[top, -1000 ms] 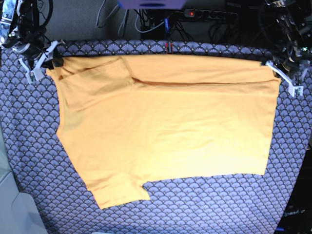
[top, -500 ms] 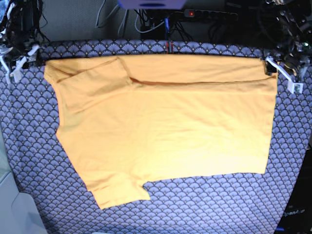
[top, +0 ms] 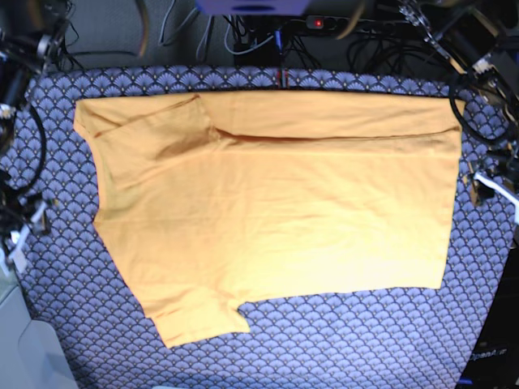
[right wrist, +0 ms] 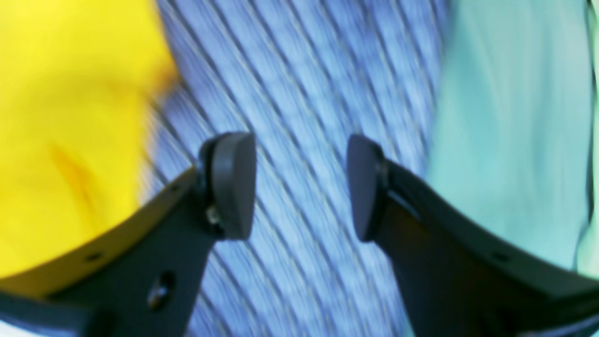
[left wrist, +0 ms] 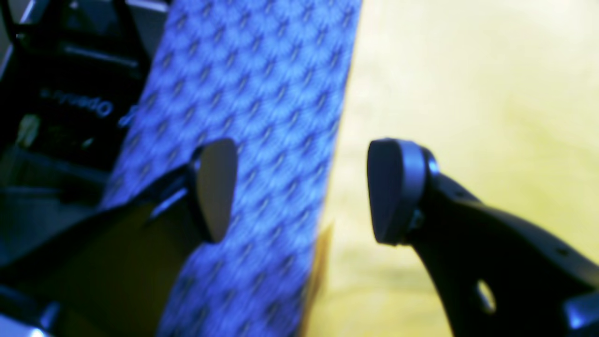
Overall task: Fold the T-shirt properly
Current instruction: 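Move both grippers to the shirt's opposite long edge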
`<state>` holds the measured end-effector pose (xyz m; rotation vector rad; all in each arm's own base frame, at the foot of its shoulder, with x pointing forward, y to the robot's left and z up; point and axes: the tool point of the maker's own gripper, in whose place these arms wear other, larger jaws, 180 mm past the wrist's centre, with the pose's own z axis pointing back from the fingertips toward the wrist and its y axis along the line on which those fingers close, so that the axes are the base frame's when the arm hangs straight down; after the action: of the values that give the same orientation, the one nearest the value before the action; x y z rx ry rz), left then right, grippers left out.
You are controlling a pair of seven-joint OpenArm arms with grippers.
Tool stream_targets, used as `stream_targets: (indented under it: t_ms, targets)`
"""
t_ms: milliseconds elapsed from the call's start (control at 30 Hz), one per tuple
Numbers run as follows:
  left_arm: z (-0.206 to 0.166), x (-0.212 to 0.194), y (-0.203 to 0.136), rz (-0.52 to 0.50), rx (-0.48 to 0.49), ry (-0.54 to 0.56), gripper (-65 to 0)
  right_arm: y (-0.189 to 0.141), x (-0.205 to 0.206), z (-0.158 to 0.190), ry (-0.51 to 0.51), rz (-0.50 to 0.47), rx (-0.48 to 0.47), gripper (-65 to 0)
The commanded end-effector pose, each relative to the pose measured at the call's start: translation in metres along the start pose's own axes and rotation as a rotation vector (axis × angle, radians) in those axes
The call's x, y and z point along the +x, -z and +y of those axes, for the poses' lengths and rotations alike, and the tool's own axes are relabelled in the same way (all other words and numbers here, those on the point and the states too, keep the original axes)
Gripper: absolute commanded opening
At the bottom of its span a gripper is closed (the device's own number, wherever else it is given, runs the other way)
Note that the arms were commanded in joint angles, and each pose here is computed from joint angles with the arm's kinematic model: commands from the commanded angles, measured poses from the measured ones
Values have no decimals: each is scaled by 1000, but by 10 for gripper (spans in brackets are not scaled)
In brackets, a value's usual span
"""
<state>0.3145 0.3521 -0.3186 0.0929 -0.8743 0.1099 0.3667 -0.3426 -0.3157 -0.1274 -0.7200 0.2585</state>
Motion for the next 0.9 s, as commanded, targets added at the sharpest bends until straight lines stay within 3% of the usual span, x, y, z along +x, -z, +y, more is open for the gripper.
stream_targets:
  t_ms: [0,200,367,567,867]
  targets:
    - [-10,27,6,-67,-38,3,-226,2,20,-11,-11,-14,-31,-327]
    - [-35,75,49,-104,-65,51,-226,69,68,29,24,-35,93,-328]
    - [-71,82,89,-106,-115,128,-226,105,90,61,65,-83,187,-328]
    - [-93,63,127,-64,-193,93,-226,119,98,80,152,-211,256,-324]
    - [-94,58,130,-57,-199,89,-226,119,108,82,182,-285,265,-324]
